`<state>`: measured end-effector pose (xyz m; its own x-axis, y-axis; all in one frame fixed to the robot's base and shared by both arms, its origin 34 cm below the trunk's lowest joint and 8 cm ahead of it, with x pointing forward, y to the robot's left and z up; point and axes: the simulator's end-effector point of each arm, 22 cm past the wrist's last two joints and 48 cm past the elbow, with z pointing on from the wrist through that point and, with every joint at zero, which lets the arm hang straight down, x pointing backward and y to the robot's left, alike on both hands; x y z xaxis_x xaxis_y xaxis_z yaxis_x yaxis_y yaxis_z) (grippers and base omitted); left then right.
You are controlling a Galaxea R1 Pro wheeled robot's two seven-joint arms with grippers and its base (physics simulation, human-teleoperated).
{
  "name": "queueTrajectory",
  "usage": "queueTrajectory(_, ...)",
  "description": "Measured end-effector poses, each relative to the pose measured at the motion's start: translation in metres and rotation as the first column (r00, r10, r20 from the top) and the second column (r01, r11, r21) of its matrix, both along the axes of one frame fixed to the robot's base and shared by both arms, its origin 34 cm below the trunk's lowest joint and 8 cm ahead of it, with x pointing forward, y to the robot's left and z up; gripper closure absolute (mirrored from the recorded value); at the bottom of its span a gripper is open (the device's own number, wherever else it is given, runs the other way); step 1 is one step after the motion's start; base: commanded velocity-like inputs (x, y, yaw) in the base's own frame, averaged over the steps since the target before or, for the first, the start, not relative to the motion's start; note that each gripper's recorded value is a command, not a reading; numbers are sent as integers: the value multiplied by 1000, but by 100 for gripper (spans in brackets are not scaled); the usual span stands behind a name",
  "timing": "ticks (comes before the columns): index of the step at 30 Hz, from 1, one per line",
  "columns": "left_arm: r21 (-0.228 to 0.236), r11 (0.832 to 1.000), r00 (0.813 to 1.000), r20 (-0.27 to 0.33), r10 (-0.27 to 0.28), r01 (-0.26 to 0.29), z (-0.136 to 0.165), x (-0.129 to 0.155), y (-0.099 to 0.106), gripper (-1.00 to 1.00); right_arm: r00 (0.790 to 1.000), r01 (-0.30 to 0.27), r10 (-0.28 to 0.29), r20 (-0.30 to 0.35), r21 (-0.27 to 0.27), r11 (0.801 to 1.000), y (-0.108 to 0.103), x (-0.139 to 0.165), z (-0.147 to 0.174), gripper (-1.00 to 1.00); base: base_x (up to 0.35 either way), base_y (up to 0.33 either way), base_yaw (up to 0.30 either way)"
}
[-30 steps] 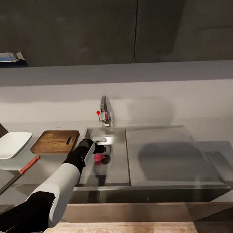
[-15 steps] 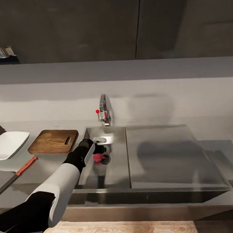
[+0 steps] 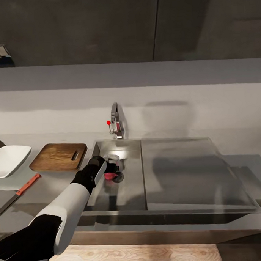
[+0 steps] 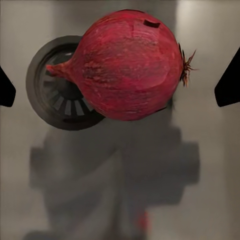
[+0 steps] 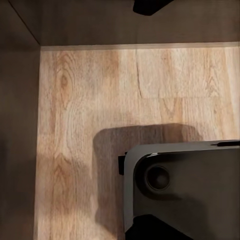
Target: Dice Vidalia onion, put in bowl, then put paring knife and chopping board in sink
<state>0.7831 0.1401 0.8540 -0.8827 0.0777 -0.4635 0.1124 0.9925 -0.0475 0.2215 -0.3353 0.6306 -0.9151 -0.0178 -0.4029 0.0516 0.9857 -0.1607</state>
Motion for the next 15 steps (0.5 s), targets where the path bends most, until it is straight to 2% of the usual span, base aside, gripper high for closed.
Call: queueTrajectory(15,7,1000,1000,-29,3,-3,-19,-5,4,-100,1000,-1,1,-25,0,1000,0,-9,-3,-100,0,0,0)
